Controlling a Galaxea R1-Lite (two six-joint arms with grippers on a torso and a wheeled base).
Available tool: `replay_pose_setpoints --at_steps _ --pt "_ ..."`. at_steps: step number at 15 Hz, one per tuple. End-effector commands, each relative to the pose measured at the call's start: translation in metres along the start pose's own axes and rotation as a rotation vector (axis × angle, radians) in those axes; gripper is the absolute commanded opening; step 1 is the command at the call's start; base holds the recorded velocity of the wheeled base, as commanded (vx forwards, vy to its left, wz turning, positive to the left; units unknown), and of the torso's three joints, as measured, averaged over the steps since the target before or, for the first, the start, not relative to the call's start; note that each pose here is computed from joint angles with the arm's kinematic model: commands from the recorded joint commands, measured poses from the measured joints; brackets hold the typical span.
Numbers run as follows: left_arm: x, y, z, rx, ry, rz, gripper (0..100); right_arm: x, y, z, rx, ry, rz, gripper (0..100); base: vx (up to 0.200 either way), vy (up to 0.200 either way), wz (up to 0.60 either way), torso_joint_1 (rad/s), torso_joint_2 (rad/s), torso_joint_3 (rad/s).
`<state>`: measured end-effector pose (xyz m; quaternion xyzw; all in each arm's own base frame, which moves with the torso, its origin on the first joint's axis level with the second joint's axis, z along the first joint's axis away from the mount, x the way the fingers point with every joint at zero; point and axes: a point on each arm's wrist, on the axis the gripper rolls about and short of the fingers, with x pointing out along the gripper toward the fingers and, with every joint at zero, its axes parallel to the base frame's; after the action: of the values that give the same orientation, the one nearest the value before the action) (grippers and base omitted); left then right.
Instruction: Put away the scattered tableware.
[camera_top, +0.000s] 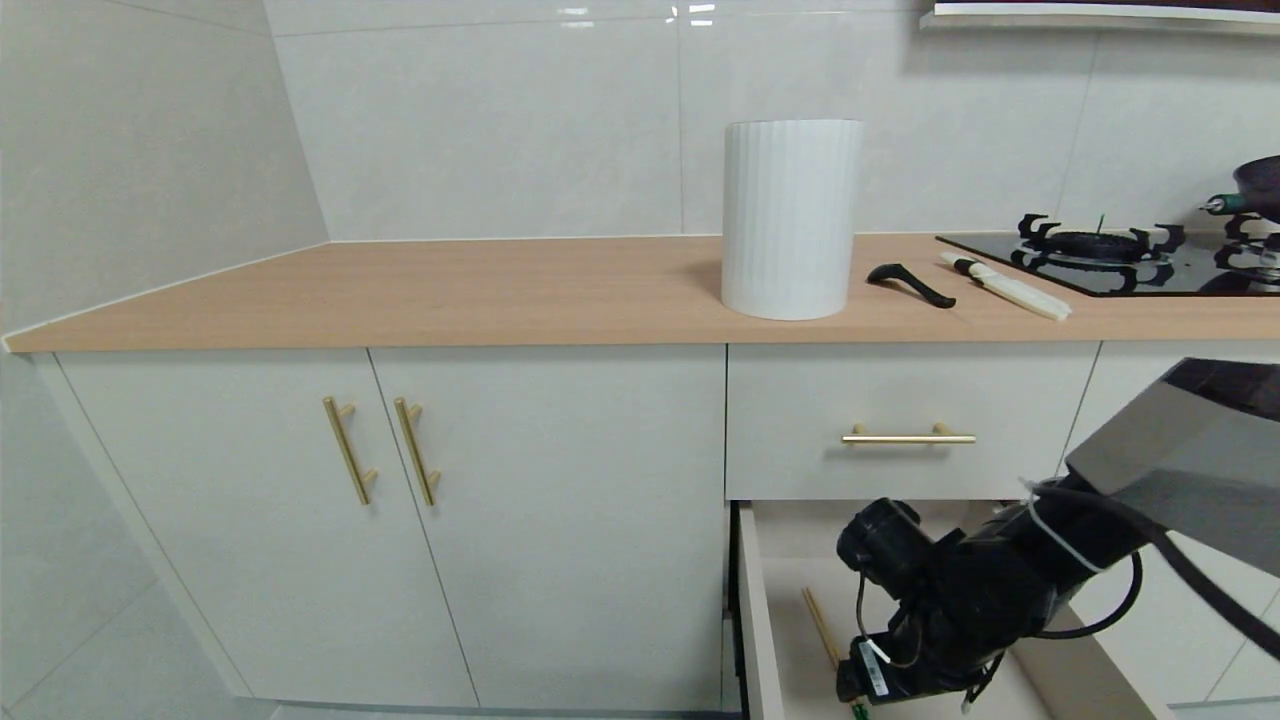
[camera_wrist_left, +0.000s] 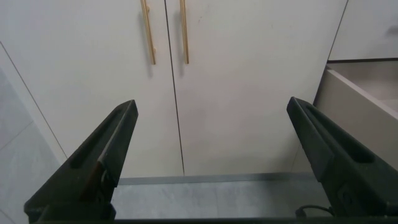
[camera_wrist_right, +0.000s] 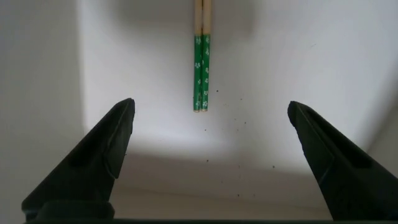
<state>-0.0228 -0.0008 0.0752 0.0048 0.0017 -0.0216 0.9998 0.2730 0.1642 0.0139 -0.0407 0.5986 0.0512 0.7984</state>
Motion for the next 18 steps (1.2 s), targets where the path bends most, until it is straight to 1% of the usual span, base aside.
replay_pose_setpoints --at_steps 1,2,3,5,7,8,9,10,11,14,18 --pt "0.000 0.000 0.000 0.000 -0.001 0.000 100 -0.060 -0.016 0.009 0.053 -0.167 0.060 100 0.000 0.000 0.00 0.000 0.00 0.000" --pt "0.000 0.000 0.000 0.000 -0.001 0.000 100 -0.080 -0.025 0.010 0.079 -0.226 0.075 100 0.000 0.000 0.00 0.000 0.00 0.000" --pt "0.000 0.000 0.000 0.000 -0.001 0.000 100 -0.088 -0.029 0.011 0.090 -0.253 0.080 100 0.000 0.000 0.00 0.000 0.00 0.000" --pt "0.000 0.000 0.000 0.000 -0.001 0.000 100 -0.134 -0.055 0.010 0.162 -0.401 0.103 100 0.000 0.000 0.00 0.000 0.00 0.000" --pt "0.000 0.000 0.000 0.000 -0.001 0.000 100 -0.165 -0.073 0.005 0.210 -0.508 0.107 100 0.000 0.000 0.00 0.000 0.00 0.000" --pt "0.000 0.000 0.000 0.000 -0.001 0.000 100 -0.172 -0.076 0.004 0.210 -0.531 0.108 100 0.000 0.000 0.00 0.000 0.00 0.000" --pt "0.000 0.000 0.000 0.000 -0.001 0.000 100 -0.186 -0.089 -0.005 0.190 -0.579 0.087 100 0.000 0.000 0.00 0.000 0.00 0.000" --pt "0.000 0.000 0.000 0.000 -0.001 0.000 100 -0.188 -0.092 -0.007 0.183 -0.591 0.077 100 0.000 0.000 0.00 0.000 0.00 0.000" --pt "0.000 0.000 0.000 0.000 -0.001 0.000 100 -0.197 -0.098 -0.010 0.177 -0.627 0.068 100 0.000 0.000 0.00 0.000 0.00 0.000" --pt "0.000 0.000 0.000 0.000 -0.001 0.000 100 -0.206 -0.099 -0.014 0.177 -0.658 0.070 100 0.000 0.000 0.00 0.000 0.00 0.000" --pt "0.000 0.000 0.000 0.001 -0.001 0.000 100 -0.205 -0.099 -0.015 0.175 -0.654 0.067 100 0.000 0.000 0.00 0.003 -0.02 -0.008"
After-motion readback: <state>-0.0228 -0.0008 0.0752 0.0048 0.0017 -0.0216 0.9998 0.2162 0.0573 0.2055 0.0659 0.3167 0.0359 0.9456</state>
